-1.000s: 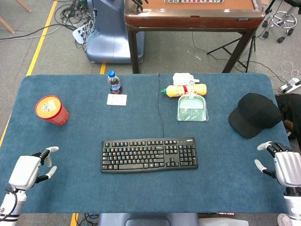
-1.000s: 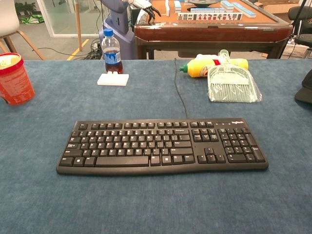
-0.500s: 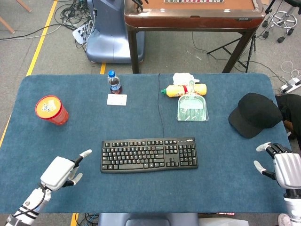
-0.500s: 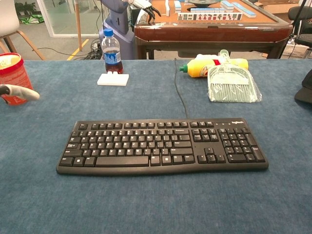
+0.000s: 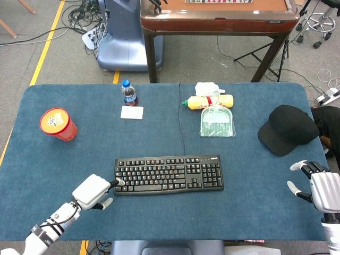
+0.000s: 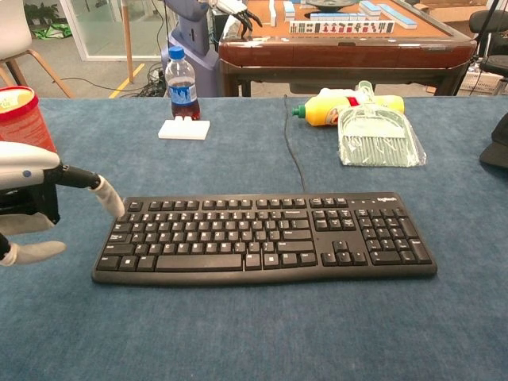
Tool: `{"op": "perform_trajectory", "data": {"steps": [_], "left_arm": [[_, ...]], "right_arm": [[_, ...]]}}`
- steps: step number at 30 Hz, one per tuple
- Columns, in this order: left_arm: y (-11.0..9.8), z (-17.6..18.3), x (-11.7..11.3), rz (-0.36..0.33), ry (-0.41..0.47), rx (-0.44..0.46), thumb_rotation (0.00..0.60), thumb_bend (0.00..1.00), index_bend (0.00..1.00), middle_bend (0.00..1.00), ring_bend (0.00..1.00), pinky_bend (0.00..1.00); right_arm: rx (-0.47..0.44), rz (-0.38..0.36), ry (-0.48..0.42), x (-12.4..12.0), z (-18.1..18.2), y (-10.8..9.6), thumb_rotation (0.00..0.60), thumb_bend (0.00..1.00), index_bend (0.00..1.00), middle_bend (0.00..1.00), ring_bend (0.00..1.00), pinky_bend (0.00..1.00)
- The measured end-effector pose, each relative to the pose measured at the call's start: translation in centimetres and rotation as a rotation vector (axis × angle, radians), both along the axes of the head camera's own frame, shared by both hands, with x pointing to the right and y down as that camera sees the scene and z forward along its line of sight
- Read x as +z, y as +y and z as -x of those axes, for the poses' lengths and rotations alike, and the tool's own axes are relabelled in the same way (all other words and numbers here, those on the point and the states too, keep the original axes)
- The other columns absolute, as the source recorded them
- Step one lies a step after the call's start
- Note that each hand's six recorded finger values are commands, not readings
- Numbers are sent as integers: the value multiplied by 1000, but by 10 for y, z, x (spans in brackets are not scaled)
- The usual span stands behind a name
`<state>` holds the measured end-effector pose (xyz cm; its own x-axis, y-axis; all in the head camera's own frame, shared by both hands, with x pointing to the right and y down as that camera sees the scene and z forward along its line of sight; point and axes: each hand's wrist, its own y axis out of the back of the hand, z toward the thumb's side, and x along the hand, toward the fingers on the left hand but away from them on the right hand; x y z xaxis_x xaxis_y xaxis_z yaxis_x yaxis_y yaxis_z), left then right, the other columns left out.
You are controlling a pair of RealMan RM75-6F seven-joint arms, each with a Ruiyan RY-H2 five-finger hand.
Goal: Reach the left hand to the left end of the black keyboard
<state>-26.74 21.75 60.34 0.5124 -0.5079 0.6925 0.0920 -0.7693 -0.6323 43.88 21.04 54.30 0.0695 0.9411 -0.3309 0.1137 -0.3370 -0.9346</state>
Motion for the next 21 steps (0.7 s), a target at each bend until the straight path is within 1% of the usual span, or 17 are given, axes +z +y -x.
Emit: {"op": "perform_trajectory", "data": {"steps": [7, 11, 14, 21], "left_arm": [[-4, -13, 9, 28, -32, 33, 600, 370, 261, 968, 848, 976], [-5, -20, 16, 44, -48, 43, 600, 408, 251, 974, 850, 977], [-5, -22, 21, 54, -66, 45, 600, 427, 243, 979, 854, 977], [-5, -23, 34, 72, -113, 42, 600, 427, 241, 983, 859, 977]], "right_arm": [[2, 3, -2, 0, -1, -1, 600, 209, 473, 454, 398, 572], [4, 4, -3, 0, -2, -1, 600, 209, 473, 454, 398, 572], [4, 4, -4, 0, -2, -1, 600, 209, 473, 454, 398, 572], [6, -1, -7, -2, -2, -1, 600, 209, 473, 454, 398, 572]]}}
